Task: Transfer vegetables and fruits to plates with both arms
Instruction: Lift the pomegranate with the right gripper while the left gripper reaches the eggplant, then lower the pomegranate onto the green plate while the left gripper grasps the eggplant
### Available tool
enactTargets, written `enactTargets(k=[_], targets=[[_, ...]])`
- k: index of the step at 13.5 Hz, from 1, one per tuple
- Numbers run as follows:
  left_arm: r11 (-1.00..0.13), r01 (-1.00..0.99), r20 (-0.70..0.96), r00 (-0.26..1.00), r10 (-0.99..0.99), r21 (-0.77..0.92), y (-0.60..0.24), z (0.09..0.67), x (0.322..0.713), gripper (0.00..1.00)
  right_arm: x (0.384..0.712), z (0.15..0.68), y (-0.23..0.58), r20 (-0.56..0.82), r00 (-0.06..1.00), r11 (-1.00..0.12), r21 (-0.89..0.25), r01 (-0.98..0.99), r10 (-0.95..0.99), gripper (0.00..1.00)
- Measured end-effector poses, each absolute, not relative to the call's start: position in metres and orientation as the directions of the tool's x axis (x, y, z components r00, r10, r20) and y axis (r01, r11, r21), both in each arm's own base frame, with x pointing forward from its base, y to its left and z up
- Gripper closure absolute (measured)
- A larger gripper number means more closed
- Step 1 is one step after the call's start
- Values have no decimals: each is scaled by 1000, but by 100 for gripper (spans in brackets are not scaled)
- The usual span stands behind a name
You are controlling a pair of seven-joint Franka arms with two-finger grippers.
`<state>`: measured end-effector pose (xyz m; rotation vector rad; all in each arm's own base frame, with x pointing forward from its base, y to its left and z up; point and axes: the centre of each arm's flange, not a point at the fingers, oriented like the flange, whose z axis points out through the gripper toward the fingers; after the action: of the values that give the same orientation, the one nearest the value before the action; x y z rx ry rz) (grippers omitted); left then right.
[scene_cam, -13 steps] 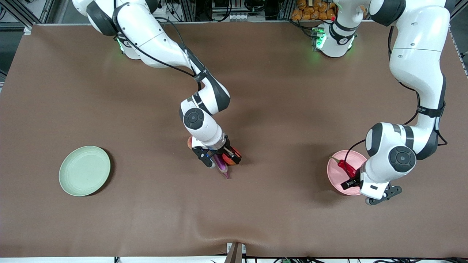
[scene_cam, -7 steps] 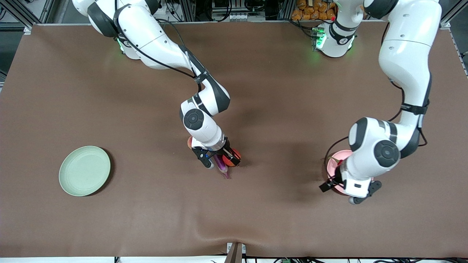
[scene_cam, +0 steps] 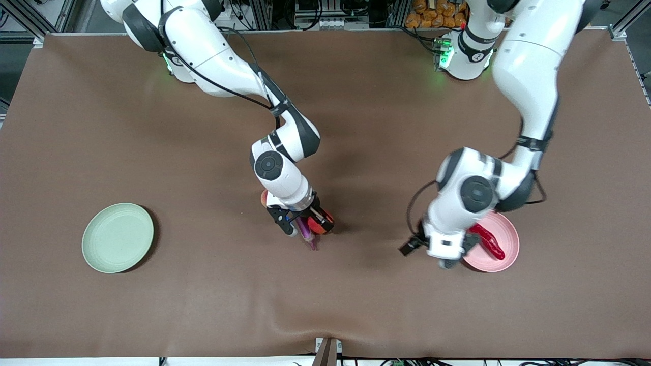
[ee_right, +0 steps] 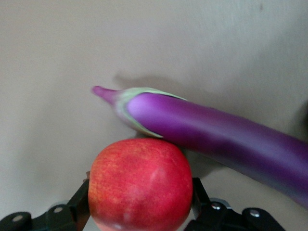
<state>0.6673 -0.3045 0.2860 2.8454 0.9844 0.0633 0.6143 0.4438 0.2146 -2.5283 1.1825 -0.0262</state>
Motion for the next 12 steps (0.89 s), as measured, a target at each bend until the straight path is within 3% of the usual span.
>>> enactTargets(k=[3, 7, 12], targets=[[-786, 604, -8, 793, 609, 132, -326, 282, 656, 0, 650, 251, 393, -153, 640, -597, -250, -762, -753, 16], [-777, 606, -6, 789, 614, 172, -361, 272, 642, 0, 692, 319, 310, -192, 705, -683, -176, -709, -683, 16], [-840, 504, 1, 857, 515, 203, -439, 265, 596, 0, 718, 330, 210, -206, 844, -833, -164, -528, -495, 16]])
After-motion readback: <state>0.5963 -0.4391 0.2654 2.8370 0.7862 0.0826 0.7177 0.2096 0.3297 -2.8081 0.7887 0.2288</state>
